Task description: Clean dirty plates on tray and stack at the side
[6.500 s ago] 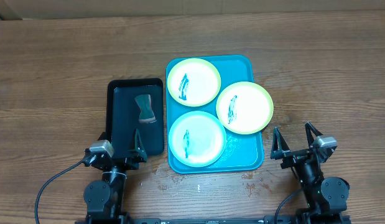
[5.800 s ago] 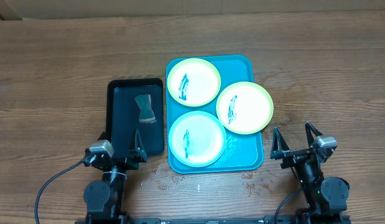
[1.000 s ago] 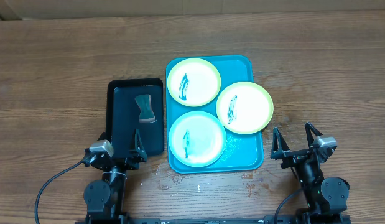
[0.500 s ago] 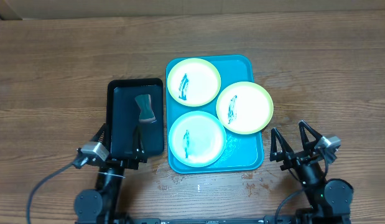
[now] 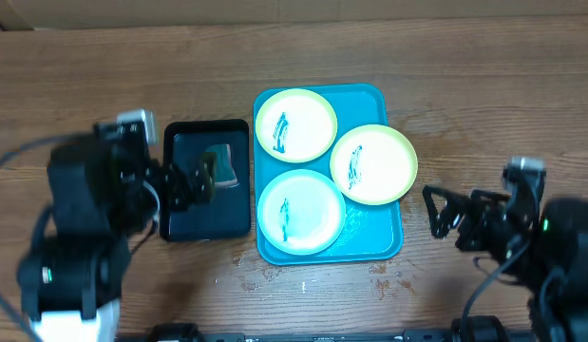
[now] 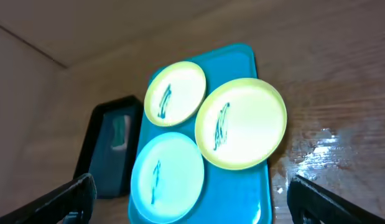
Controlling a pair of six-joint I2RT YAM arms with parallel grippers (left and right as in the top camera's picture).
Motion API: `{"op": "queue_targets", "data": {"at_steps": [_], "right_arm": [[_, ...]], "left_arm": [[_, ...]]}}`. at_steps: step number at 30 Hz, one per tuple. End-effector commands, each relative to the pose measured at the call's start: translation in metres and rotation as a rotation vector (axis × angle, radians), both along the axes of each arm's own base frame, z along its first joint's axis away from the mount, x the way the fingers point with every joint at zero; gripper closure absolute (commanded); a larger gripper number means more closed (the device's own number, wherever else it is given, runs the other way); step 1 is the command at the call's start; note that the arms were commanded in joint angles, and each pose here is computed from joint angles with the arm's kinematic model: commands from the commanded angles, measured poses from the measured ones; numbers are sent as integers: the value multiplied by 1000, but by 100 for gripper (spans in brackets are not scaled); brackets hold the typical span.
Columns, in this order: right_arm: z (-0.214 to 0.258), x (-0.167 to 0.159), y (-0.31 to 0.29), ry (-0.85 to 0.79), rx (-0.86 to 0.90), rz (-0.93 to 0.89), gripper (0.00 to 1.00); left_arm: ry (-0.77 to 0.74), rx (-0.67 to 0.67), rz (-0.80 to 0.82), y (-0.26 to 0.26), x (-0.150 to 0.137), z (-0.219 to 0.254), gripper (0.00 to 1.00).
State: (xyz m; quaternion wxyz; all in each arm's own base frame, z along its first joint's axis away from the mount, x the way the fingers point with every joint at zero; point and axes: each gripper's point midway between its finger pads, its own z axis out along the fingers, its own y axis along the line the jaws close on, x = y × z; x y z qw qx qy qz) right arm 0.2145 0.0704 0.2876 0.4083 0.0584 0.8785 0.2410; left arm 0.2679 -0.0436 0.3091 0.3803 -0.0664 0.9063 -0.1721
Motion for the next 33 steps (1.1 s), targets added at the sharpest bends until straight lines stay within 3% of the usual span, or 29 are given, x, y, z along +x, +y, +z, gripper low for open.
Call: {"op": "queue_targets", "data": {"at_steps": [1, 4, 9, 12, 15, 20, 24, 30, 33], "right_arm": [[11, 8, 11, 44, 7, 74, 0], [-6, 11, 28, 143, 64, 156, 2], [-68, 11, 49, 399, 70, 219, 22], [-122, 5, 58, 593, -19, 185, 23], [-152, 5, 65, 678, -105, 170, 24], [-169, 7, 93, 681, -156, 253, 27], [-178, 3, 109, 695, -176, 286, 30], [-179, 5, 106, 699, -183, 246, 30], [-179, 5, 106, 698, -183, 245, 30]], "left_arm": [[55, 0, -54, -5, 8, 3, 0], [153, -2, -53, -4, 9, -17, 0], [301, 27, -24, 3, 12, -49, 0], [382, 61, 11, 12, 18, -71, 1], [462, 51, 37, 13, 28, -100, 8], [575, 74, 11, 5, 49, -164, 30], [665, 150, 129, 21, 69, -216, 34], [662, 83, 85, 4, 108, -271, 45], [668, 54, 53, -8, 116, -291, 61]]}}
